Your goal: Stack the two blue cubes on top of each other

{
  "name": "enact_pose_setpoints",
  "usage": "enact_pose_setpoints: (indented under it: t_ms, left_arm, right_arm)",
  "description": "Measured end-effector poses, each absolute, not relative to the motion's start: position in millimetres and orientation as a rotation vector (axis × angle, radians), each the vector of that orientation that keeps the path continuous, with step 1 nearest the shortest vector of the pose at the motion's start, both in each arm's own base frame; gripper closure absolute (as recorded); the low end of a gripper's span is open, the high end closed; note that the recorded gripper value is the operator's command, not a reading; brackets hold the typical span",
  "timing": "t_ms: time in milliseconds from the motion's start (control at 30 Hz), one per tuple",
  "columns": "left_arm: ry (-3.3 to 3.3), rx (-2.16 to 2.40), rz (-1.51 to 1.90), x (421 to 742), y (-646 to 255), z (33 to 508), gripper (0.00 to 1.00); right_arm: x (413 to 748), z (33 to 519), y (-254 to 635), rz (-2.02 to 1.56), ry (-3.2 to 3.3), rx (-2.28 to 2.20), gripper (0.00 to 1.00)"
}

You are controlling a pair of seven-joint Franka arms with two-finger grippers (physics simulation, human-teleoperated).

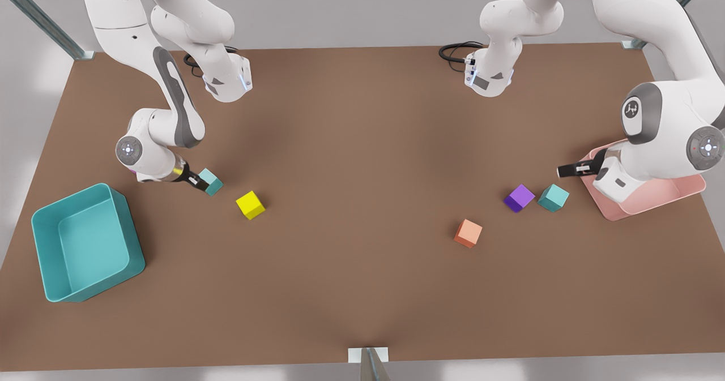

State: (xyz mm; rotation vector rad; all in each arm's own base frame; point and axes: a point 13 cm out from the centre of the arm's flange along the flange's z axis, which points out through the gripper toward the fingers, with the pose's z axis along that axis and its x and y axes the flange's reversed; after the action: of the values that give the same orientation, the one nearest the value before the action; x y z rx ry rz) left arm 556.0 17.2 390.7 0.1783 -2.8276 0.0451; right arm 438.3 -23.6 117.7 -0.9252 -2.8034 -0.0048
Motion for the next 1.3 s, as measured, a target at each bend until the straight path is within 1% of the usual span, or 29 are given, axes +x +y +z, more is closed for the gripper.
enact_pose_setpoints:
  t_ms: [267,467,967,1233,1267,1300]
  left_arm:
    - [-2.804,0.177,0.043,549.9,17.2,391.8,0.0]
    - [-2.81,0.178,0.044,551.4,17.0,396.3,0.0]
    - [-2.815,0.189,0.047,553.8,20.6,400.3,0.0]
    - [-2.801,0.186,0.046,549.3,19.3,402.1,0.0]
    - [-2.799,0.186,0.046,548.8,19.2,402.5,0.0]
    - [-2.797,0.186,0.045,548.3,19.4,402.3,0.0]
  right_arm:
    - [425.3,101.4,-23.5,0.015,-2.733,-0.958,0.0]
    - [426.4,95.6,-13.9,0.022,-2.724,-0.951,0.0]
    - [408.9,46.9,-8.9,0.043,-2.647,-0.964,0.0]
    - [410.5,37.3,-1.1,0.039,-2.654,-0.962,0.0]
    - [411.7,37.4,-1.1,0.038,-2.657,-0.965,0.02]
    - [413.3,37.8,-1.4,0.036,-2.66,-0.967,0.14]
